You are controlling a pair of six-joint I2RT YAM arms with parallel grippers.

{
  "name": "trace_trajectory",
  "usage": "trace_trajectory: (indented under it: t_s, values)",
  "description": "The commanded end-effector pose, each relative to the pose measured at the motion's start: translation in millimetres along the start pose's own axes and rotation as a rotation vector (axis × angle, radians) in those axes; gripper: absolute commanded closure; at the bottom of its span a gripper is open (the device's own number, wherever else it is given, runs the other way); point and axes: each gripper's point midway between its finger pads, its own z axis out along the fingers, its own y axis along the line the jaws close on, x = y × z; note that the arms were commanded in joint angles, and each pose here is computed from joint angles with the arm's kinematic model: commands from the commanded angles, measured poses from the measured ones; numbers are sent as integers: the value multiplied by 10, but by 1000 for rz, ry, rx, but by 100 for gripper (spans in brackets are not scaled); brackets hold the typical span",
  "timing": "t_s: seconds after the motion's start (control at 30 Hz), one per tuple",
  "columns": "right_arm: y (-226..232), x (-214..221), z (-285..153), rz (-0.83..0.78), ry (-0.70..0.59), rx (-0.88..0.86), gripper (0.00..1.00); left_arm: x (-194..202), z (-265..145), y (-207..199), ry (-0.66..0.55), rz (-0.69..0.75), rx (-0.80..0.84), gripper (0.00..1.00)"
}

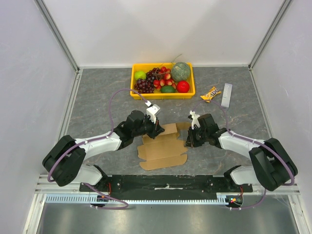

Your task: Fold the paper box

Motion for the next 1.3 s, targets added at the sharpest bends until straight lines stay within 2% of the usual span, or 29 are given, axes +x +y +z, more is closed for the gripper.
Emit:
trace_trajectory:
  t_s: [0.0,0.2,0.27,0.4,0.53,0.6,0.73,0.93,1.27]
  values:
    - [-141,42,38,-3,15,67,88,-6,26,-14,18,23,11,98]
    - [-121,-49,-19,-6,-26,75,87,-163,-48,-67,-33,27,18,98]
    - [-75,-170,-113,-21,-70,80,82,-153,-48,-60,-33,26,15,98]
    - [-13,-634,-502,-104,-199,164,66,-98,-14,-43,-13,29,16,98]
    - [51,-1112,-932,-207,-307,262,57,-56,-1,-35,-1,31,15,98]
    - [103,-1291,-1058,-273,-318,280,53,-46,0,-24,1,29,11,98]
    - [93,-1492,-1056,-395,-245,319,45,-36,10,-27,5,28,15,98]
    - [-11,-1478,-732,-506,-96,298,44,-24,6,-14,5,29,9,98]
    - [-125,-1266,-547,-501,-11,286,48,-20,11,-20,8,29,13,98]
